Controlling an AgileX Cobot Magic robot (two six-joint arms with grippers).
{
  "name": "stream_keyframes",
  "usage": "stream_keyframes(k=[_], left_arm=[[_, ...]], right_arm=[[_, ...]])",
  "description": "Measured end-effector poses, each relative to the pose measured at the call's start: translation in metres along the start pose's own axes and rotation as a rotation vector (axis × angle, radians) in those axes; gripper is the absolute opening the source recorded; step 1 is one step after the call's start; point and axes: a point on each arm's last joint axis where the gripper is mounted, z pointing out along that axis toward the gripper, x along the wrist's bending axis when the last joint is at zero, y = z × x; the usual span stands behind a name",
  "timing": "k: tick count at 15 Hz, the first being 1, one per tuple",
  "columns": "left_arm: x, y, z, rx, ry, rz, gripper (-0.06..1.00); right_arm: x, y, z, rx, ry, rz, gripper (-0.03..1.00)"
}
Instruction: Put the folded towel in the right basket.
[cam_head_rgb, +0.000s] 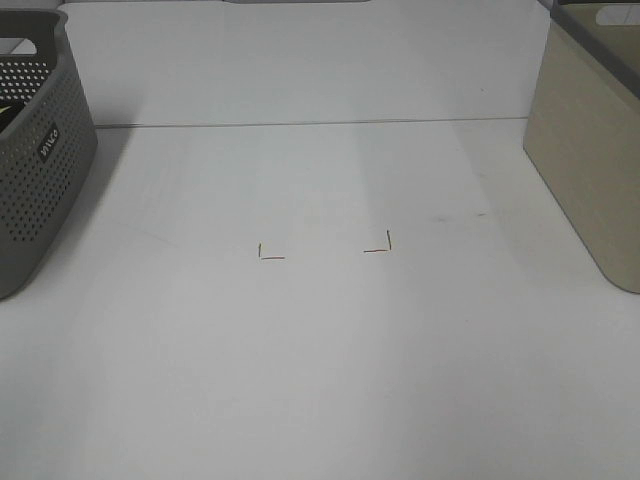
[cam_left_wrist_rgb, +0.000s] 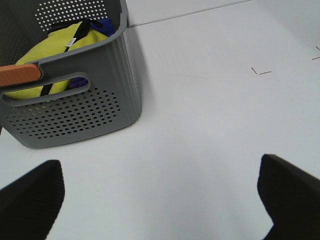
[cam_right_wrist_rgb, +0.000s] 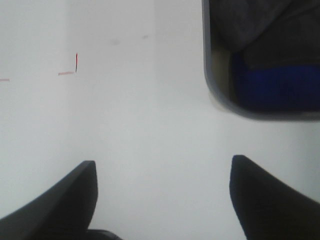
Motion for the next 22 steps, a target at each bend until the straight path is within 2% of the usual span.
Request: stream_keyframes(k=[1,4,7,10,12,13,15,19,22], left_arm=[[0.0,0.0,0.0,0.0,0.0,0.0,0.99],[0.0,0.0,0.0,0.0,0.0,0.0,0.99],[0.0,0.0,0.0,0.0,0.0,0.0,0.99],[0.0,0.0,0.0,0.0,0.0,0.0,0.99],[0.0,0.0,0.0,0.0,0.0,0.0,0.99],[0.0,0.0,0.0,0.0,0.0,0.0,0.99],[0.0,0.0,0.0,0.0,0.0,0.0,0.99],[0.0,0.0,0.0,0.0,0.0,0.0,0.99],[0.0,0.0,0.0,0.0,0.0,0.0,0.99]], right_arm=[[0.0,-0.043,-0.005,0.018,0.0,0.002,0.69],[0.0,-0.103,-0.011,0.004,-0.008,-0.002,0.69],[-0.003,-0.148,-0.013,-0.033,-0.043,-0.02,0.69],[-0.006,-0.195,-0.014,-0.128,-0.07,-0.035,0.69],[-0.007,-0.212,-0.01,-0.194,-0.074,-0.039,0.69],[-0.007,-0.227,-0.01,-0.328,-0.075,-0.047,0.69],[-0.006,-0.237,-0.021,-0.484,-0.077,-0.057,0.69],[-0.006,-0.258,-0.027,-0.616,-0.077,-0.066,0.69],[-0.006,-0.26,-0.026,-0.62,-0.077,-0.066,0.69]])
